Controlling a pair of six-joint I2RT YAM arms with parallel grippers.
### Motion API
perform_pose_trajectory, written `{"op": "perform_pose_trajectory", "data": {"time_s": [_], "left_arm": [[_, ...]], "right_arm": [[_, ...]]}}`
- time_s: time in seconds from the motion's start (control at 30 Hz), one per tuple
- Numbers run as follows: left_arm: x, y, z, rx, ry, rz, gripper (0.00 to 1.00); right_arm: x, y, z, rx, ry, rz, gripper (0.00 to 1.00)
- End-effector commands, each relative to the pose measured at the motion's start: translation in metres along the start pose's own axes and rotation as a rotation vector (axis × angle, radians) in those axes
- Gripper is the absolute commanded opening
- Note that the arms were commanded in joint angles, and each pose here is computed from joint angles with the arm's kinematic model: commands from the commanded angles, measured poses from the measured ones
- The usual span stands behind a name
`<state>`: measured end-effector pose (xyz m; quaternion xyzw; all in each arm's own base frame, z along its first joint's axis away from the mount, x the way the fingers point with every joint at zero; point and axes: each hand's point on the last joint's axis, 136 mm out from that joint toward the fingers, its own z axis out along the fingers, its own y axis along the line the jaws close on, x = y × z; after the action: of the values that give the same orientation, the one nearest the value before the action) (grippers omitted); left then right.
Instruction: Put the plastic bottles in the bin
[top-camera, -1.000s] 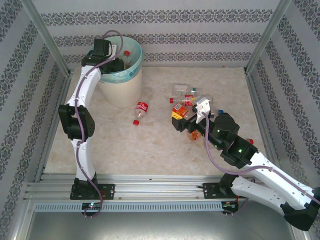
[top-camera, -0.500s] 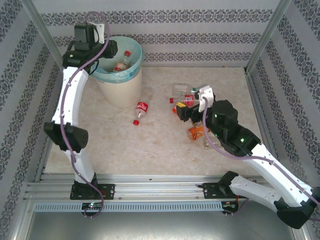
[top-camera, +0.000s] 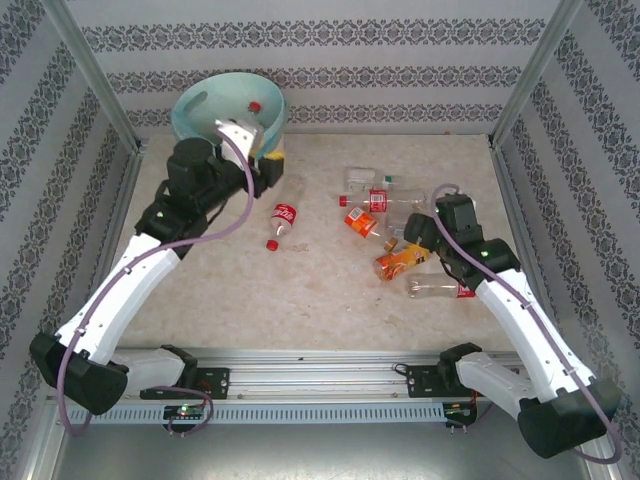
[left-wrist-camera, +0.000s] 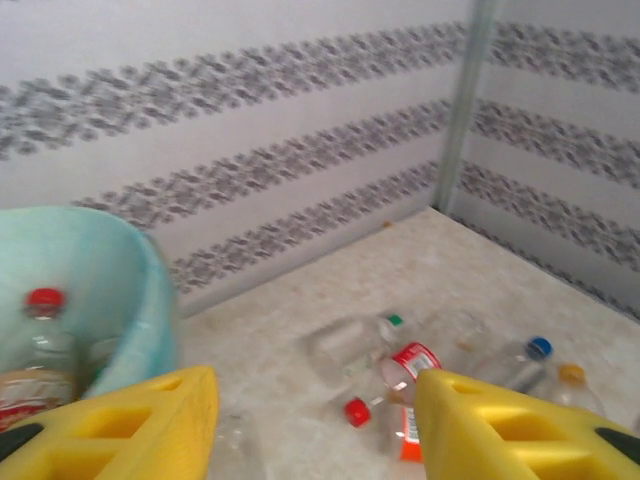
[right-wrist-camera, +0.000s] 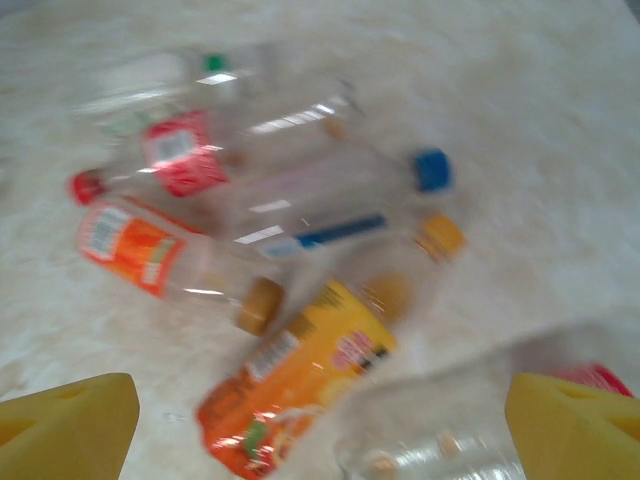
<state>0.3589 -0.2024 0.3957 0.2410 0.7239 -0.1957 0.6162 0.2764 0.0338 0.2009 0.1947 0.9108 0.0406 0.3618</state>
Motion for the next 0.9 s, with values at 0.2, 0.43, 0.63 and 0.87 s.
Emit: {"op": "perform_pose_trajectory", "data": {"time_s": [0.2, 0.43, 0.63, 0.87], "left_arm": [[0.067, -0.139, 0.01, 0.455, 0.034, 0.289, 0.73], [0.093, -0.175, 0.01, 0.574, 0.076, 0.271, 0.74], [0.092, -0.176, 0.007, 0.563, 0.069, 0.281, 0.75], [0.093, -0.173, 0.005, 0.547, 0.071, 0.303, 0.76]], "right_arm": [[0.077, -0.095, 0.028, 0.316, 0.173, 0.575, 0.97], [0.084, -0.119, 0.031, 0.408, 0.141, 0.669, 0.98], [0.091, -0.137, 0.048, 0.465, 0.172, 0.716, 0.98], [0.08, -0.147, 0.072, 0.465, 0.191, 0.736, 0.98]]}}
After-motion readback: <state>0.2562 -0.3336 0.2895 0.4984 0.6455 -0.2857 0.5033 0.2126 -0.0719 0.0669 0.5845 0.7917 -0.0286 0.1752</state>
